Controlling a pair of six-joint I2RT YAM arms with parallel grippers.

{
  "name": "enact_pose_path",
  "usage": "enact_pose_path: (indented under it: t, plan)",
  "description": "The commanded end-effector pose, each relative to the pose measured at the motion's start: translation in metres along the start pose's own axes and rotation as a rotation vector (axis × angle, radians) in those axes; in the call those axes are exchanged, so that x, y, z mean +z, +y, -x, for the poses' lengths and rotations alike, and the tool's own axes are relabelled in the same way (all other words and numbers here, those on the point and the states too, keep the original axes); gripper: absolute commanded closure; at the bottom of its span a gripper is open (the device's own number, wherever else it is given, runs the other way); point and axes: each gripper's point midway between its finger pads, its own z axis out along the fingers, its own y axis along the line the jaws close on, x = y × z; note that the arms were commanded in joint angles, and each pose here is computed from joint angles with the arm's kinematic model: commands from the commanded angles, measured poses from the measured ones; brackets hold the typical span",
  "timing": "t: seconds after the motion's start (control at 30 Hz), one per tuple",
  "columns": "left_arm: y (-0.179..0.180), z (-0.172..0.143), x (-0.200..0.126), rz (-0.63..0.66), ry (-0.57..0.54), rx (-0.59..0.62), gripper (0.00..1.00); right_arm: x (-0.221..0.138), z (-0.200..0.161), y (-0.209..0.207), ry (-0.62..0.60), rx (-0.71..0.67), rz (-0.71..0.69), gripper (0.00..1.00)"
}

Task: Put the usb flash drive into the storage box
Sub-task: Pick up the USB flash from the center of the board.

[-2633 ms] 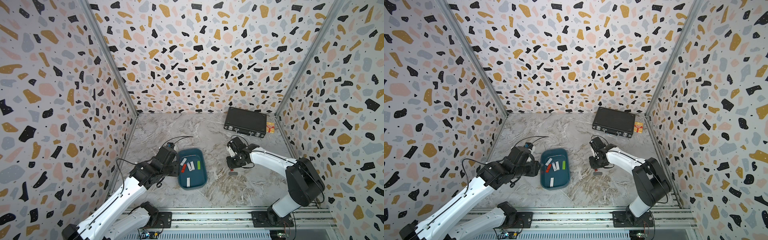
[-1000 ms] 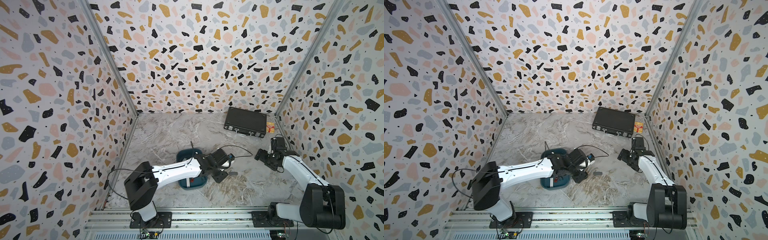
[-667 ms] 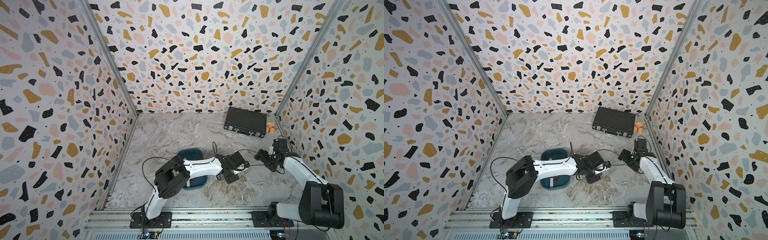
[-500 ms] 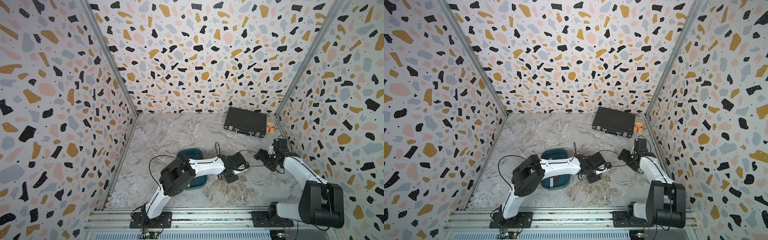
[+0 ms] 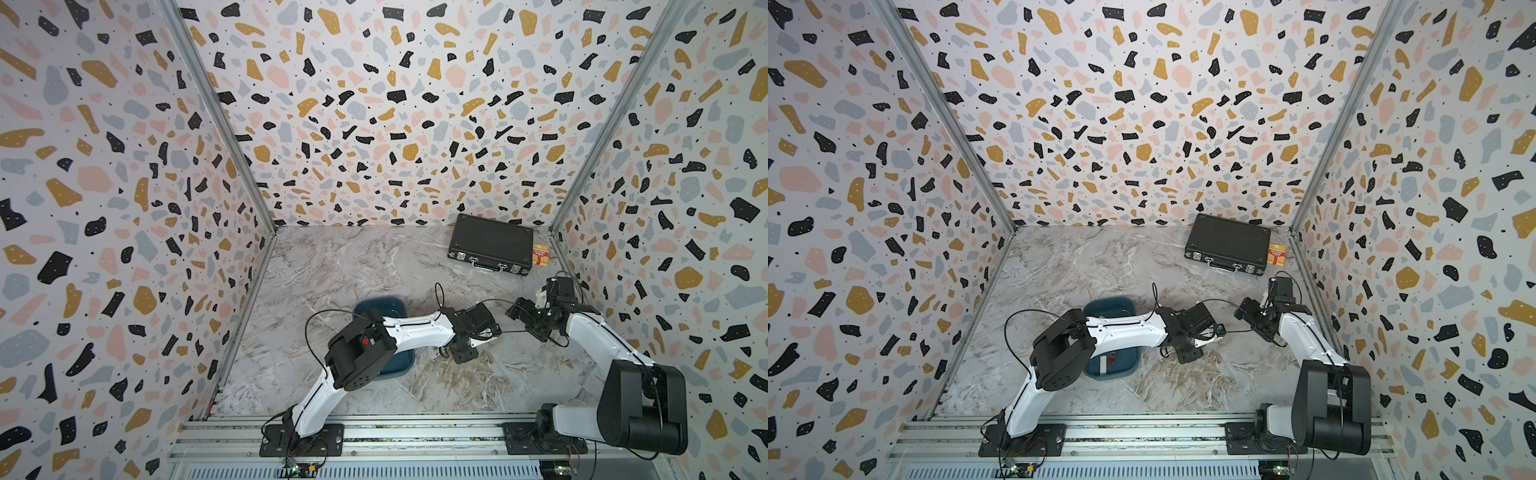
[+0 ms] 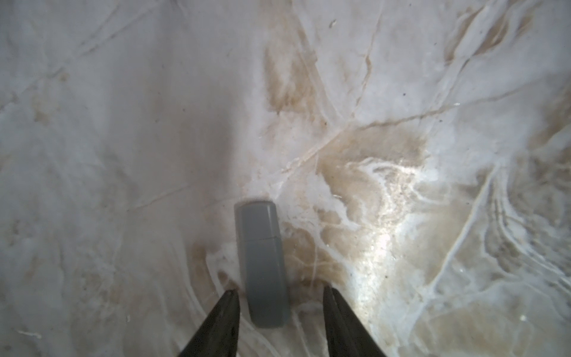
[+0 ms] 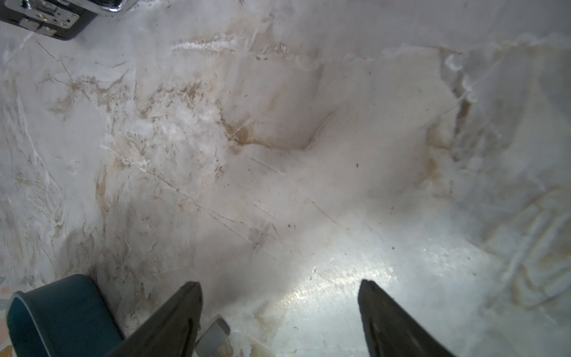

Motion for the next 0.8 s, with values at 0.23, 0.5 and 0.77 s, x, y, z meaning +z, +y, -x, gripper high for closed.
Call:
enact_pose_path:
  t: [0.23,0.5,0.77]
  plan:
    - [-0.002,-0.006,0.014,-0.021,0.079,-0.012,0.59,-0.001,0.001,0.002,0.001,-0.005,0.010,0.16]
    - [-0.003,-0.020,0.008,-0.017,0.114,-0.048,0.75,-0.001,0.001,0.003,0.003,-0.002,0.017,0.17]
    - [0.001,-0.008,-0.006,0.001,0.074,-0.073,0.80,0.000,0.001,0.004,0.006,-0.003,0.022,0.17]
